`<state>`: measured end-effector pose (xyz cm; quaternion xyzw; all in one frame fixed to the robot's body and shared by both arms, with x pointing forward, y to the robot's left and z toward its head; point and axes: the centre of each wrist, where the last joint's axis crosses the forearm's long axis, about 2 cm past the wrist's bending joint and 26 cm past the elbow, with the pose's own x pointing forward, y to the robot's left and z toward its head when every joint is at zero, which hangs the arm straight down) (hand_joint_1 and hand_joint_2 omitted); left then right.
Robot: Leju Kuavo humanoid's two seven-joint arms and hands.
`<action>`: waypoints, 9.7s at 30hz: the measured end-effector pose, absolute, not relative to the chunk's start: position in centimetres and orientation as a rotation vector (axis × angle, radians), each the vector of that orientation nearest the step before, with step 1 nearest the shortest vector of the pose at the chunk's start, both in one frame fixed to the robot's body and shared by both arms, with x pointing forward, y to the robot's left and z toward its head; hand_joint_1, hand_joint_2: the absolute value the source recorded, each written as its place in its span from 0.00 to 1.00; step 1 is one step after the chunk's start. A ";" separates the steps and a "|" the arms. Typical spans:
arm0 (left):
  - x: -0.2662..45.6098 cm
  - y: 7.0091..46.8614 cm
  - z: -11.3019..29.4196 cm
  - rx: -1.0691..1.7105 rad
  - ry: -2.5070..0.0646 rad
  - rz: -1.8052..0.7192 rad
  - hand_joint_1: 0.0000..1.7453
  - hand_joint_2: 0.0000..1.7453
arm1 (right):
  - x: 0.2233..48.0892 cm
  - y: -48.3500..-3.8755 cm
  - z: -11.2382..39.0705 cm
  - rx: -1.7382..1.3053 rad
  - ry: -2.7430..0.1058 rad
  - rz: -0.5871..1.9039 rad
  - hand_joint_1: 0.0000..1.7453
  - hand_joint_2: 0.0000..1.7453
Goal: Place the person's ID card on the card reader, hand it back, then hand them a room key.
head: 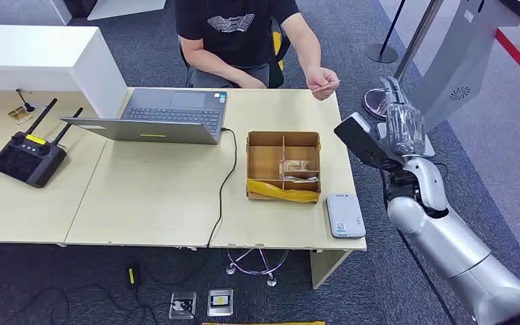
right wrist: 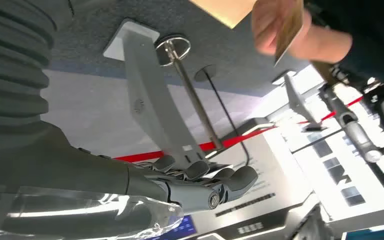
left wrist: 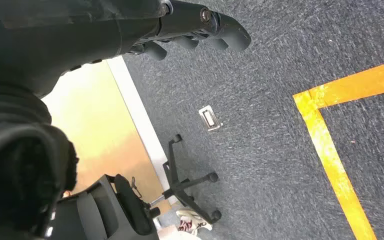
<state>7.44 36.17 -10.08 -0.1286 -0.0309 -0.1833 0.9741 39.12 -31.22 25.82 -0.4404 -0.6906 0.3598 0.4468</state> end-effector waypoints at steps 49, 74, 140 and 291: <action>7.3 36.2 -10.1 -0.256 -0.047 -0.381 0.00 0.00 | 40.4 -27.4 20.3 -1.137 -1.660 1.083 1.00 1.00; 7.3 36.6 -10.1 -0.249 -0.041 -0.369 0.00 0.00 | 40.5 -27.7 19.6 -1.111 -1.654 1.060 1.00 1.00; 7.0 37.0 -10.0 -0.239 0.002 -0.349 0.00 0.00 | 31.4 -32.7 9.4 -0.902 -1.277 1.098 1.00 1.00; 7.1 36.8 -10.1 -0.248 -0.039 -0.378 0.00 0.00 | 34.0 -22.8 16.8 -0.842 -1.541 1.148 0.00 1.00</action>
